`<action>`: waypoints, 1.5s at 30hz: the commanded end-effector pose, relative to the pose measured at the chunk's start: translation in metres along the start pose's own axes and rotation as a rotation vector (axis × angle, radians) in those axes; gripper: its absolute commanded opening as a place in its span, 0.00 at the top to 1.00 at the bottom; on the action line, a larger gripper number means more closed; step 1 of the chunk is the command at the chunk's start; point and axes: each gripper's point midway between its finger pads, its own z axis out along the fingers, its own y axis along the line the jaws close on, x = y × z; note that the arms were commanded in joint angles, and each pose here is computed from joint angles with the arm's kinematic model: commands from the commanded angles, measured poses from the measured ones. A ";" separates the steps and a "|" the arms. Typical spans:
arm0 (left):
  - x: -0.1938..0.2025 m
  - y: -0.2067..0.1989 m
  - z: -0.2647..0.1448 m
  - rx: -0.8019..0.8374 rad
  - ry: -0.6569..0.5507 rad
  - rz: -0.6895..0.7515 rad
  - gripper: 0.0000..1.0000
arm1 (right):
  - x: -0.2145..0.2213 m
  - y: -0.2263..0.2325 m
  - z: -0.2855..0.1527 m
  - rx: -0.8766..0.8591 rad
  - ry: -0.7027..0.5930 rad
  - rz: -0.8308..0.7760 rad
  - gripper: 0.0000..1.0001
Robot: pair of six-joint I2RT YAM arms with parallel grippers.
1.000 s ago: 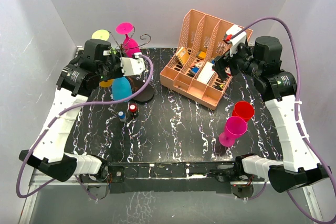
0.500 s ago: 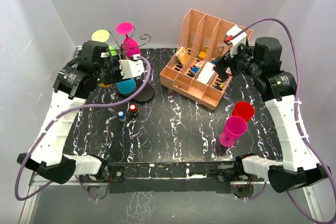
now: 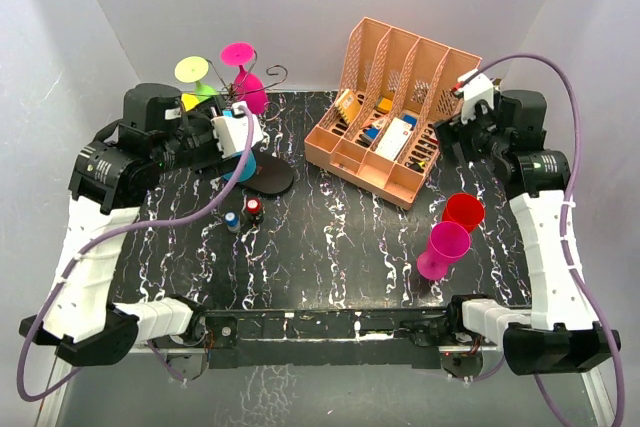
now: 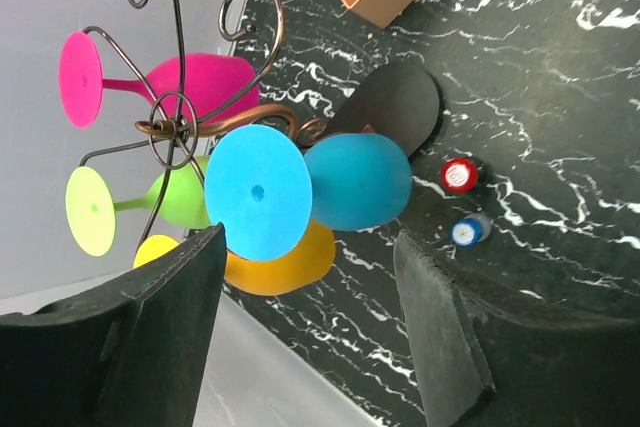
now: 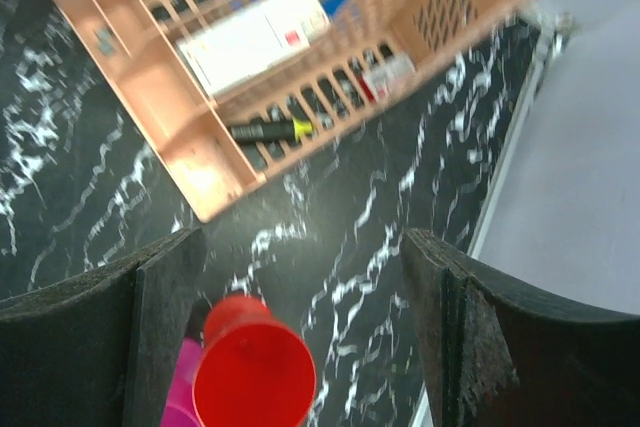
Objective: Place the wine glass upside down on the wine glass rack
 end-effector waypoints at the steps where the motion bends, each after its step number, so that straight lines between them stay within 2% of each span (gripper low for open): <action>1: -0.015 -0.009 -0.012 0.019 -0.075 -0.072 0.32 | 0.040 -0.022 -0.016 0.130 0.118 0.081 0.15; 4: -0.017 0.001 -0.011 -0.021 -0.076 -0.105 0.24 | 0.067 -0.031 -0.022 0.196 0.198 0.115 0.17; 7: -0.022 0.008 -0.014 -0.047 -0.090 -0.118 0.09 | 0.090 -0.032 -0.026 0.229 0.263 0.131 0.19; 10: -0.024 0.010 -0.014 -0.050 -0.097 -0.119 0.03 | 0.111 -0.030 -0.026 0.245 0.325 0.137 0.20; 15: -0.021 0.013 -0.014 -0.061 -0.090 -0.119 0.03 | 0.142 -0.020 -0.021 0.224 0.421 0.148 0.28; 24: -0.017 0.014 -0.011 -0.068 -0.085 -0.134 0.03 | 0.171 -0.008 -0.019 0.189 0.500 0.159 0.50; 29: -0.016 0.014 -0.008 -0.065 -0.080 -0.138 0.03 | 0.185 -0.001 -0.011 0.157 0.534 0.167 0.57; 36: -0.013 0.012 -0.003 -0.055 -0.069 -0.143 0.03 | 0.185 0.000 0.003 0.128 0.524 0.176 0.73; 41: -0.010 0.012 -0.002 -0.056 -0.060 -0.144 0.03 | 0.181 -0.010 0.011 0.151 0.516 0.164 0.91; 45: -0.008 0.013 -0.001 -0.063 -0.049 -0.148 0.03 | 0.158 -0.030 0.006 0.214 0.475 0.119 0.92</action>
